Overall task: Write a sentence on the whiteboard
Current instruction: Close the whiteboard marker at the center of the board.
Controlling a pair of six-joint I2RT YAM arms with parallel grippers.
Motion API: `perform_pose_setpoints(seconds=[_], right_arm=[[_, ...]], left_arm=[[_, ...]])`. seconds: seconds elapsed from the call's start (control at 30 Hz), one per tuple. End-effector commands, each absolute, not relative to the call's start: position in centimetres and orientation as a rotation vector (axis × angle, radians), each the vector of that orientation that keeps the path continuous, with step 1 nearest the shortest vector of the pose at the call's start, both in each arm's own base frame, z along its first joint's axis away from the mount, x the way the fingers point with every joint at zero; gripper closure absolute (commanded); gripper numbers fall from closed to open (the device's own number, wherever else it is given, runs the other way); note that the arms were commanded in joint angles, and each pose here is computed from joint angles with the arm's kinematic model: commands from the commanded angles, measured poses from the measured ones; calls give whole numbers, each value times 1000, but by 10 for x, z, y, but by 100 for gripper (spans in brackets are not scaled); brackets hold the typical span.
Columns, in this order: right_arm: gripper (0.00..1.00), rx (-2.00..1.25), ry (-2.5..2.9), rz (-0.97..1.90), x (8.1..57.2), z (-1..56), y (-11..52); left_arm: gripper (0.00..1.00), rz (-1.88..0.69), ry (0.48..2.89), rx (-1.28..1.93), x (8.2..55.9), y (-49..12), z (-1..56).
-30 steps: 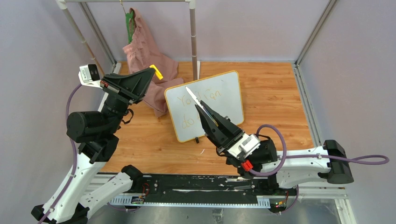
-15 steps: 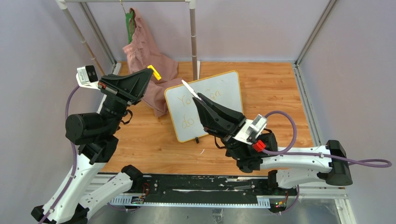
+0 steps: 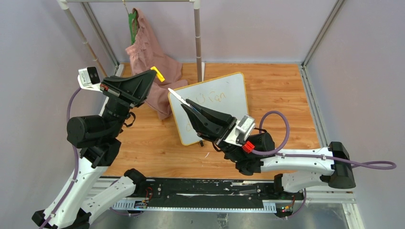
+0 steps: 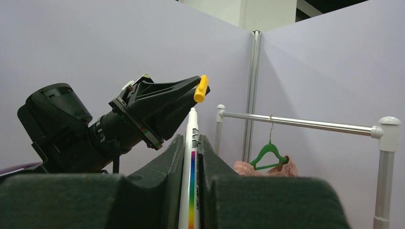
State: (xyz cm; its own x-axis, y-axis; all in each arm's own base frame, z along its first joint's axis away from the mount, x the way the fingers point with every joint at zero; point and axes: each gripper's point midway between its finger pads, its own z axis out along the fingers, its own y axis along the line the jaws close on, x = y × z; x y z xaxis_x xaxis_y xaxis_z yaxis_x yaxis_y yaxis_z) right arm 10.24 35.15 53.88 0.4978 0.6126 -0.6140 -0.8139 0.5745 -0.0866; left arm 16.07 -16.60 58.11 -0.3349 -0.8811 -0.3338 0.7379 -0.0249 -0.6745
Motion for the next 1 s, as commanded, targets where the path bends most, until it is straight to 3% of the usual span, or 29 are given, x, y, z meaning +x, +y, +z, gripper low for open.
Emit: perform_pose_setpoints(seconds=[0.0,0.97], right_arm=[[100,-352,542,897,104,557,345],[100,-296,511,871,107,571,342]], left_arm=[[100,-1688,899,-195,152,-161,591],[100,-1695,913,-200,153,-163,586]])
